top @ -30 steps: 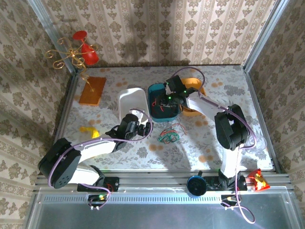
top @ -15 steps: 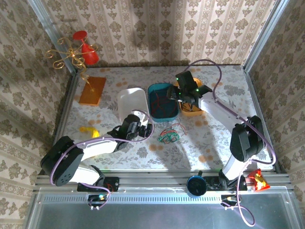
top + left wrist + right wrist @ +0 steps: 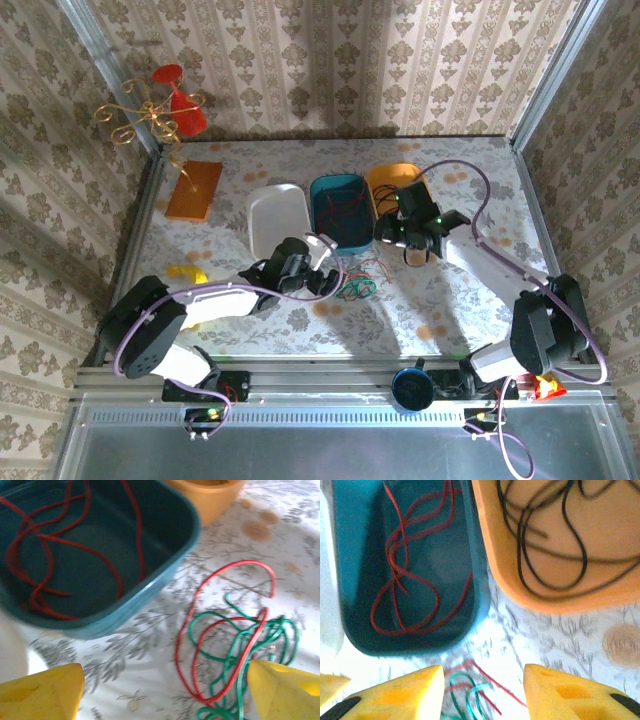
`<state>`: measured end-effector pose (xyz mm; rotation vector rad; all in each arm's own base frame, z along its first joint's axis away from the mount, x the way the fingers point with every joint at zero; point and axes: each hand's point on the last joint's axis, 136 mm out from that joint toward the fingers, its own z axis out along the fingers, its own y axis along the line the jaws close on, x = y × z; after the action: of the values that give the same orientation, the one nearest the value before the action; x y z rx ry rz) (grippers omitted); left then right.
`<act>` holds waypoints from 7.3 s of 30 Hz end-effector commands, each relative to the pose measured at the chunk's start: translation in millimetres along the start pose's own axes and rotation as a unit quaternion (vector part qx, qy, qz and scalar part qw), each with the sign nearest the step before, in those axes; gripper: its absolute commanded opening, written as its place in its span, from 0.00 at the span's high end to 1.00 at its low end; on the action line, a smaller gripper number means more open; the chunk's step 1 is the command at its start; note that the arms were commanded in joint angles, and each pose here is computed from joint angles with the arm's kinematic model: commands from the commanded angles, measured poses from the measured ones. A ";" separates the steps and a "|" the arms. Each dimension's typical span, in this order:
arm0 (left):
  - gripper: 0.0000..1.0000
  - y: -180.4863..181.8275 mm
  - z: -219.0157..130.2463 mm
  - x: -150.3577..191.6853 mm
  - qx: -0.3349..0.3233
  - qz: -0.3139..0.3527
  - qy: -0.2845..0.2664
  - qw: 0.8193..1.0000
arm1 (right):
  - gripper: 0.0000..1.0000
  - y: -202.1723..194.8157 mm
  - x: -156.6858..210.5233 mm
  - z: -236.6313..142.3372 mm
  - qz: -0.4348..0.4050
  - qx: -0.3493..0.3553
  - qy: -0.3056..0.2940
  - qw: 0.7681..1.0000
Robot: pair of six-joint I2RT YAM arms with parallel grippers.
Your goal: Untangle the cables
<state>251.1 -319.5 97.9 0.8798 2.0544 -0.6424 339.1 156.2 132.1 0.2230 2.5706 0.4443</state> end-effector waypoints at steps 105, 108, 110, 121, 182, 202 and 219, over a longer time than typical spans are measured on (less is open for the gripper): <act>1.00 60.6 -195.8 -217.7 0.005 -0.004 -0.285 0.959 | 0.95 -66.4 147.7 57.9 0.015 0.022 0.206 0.978; 1.00 66.1 -202.4 -224.3 0.003 0.003 -0.290 0.957 | 0.95 -66.6 146.9 57.2 0.016 0.021 0.203 0.979; 1.00 63.6 -204.0 -229.7 0.015 0.004 -0.295 0.955 | 0.95 -67.0 146.6 57.0 0.017 0.022 0.201 0.979; 1.00 52.7 -155.0 -228.4 0.080 -0.057 -0.292 0.951 | 0.95 -64.5 142.9 54.6 0.015 0.016 0.193 0.981; 0.33 -53.2 30.1 -2.9 0.152 0.059 0.087 0.983 | 0.92 -21.7 91.1 8.9 -0.052 -0.047 0.059 0.996; 1.00 -55.5 73.8 12.9 0.160 0.048 0.119 0.979 | 0.93 -45.2 80.3 2.7 -0.027 0.010 0.028 0.999; 1.00 -7.5 -19.8 -96.0 0.139 -0.051 -0.080 0.986 | 0.90 -99.1 92.5 10.3 0.075 0.056 0.037 0.995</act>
<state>283.8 -343.7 171.3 0.8820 1.9415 -0.9615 255.7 75.9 43.5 0.4968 2.6647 0.2808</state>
